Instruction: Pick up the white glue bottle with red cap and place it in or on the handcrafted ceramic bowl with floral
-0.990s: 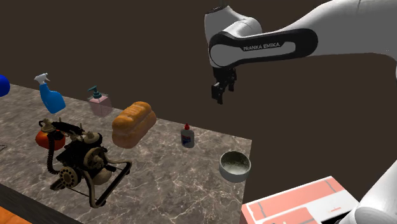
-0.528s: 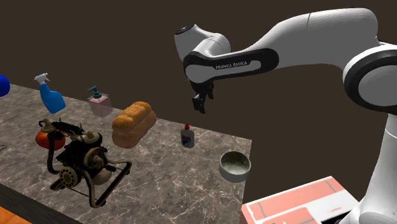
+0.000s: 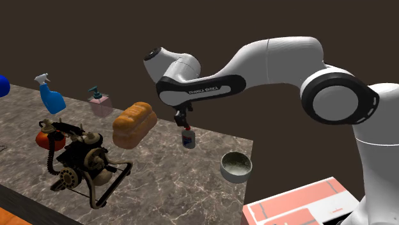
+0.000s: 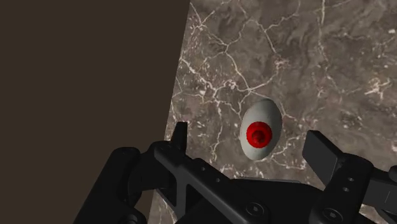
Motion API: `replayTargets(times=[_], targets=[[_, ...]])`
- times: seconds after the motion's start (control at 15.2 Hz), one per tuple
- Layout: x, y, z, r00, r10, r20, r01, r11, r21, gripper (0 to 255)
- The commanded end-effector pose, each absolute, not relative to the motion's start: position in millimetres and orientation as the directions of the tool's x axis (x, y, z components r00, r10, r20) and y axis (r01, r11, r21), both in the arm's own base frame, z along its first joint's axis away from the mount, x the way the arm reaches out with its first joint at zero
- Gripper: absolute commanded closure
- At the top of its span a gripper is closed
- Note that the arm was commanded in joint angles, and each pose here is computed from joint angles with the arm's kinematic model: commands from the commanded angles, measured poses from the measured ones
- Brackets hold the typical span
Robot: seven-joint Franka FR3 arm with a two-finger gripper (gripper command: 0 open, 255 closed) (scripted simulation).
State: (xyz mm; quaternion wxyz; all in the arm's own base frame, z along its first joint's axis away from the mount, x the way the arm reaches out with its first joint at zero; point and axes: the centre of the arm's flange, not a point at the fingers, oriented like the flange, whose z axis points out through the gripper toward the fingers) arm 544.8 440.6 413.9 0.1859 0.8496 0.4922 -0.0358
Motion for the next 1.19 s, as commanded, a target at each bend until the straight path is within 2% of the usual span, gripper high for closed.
replayTargets(times=[0.0, 0.2, 0.73, 1.12], targets=[[544.7, 463.4, 394.6, 0.463, 0.844, -0.27, 0.876, -0.39, 0.282, 0], [538.8, 494.2, 370.4, 0.393, 0.868, -0.304, 0.907, -0.313, 0.282, 0], [544.8, 478.8, 334.0, 0.393, 0.868, -0.304, 0.907, -0.313, 0.282, 0], [544.8, 478.8, 334.0, 0.393, 0.868, -0.304, 0.907, -0.313, 0.282, 0]])
